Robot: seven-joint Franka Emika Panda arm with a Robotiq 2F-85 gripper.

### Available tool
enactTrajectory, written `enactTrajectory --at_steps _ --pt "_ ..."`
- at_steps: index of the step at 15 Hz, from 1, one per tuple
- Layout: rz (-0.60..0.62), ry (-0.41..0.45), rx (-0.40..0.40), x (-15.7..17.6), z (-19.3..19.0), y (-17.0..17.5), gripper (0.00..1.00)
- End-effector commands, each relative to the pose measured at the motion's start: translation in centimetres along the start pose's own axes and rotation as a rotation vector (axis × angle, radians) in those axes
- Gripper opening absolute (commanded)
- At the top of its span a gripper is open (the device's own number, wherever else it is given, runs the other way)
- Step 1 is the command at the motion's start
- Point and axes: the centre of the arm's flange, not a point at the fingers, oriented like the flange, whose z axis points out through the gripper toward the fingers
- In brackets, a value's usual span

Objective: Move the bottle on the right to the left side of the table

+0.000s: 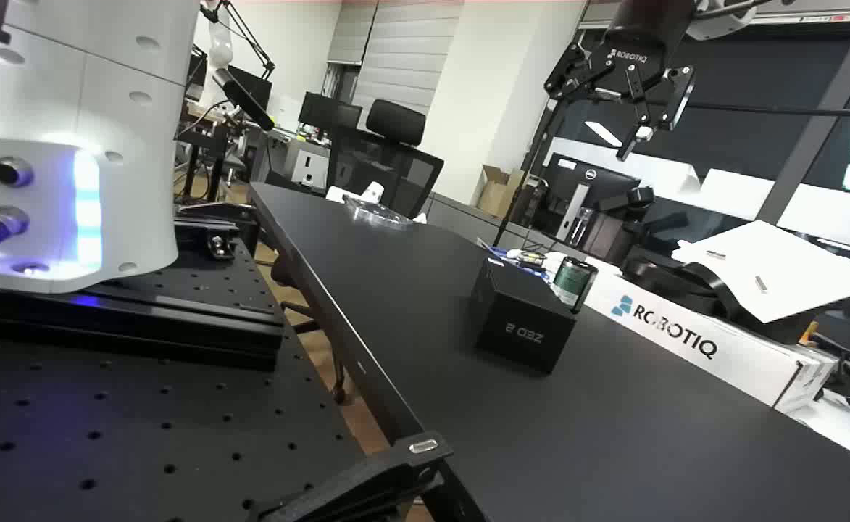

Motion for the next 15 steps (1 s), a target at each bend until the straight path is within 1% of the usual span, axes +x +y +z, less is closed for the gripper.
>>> enactTrajectory --at_steps 1,10,12,15 --pt "0.000 0.000 0.000 0.0 0.0 0.0 1.00" --pt "0.000 0.000 0.000 0.0 0.0 0.0 1.00" --pt "0.001 0.017 -0.018 1.8 -0.3 0.3 1.00" --pt "-0.021 0.043 -0.052 6.3 -0.5 0.7 1.00"
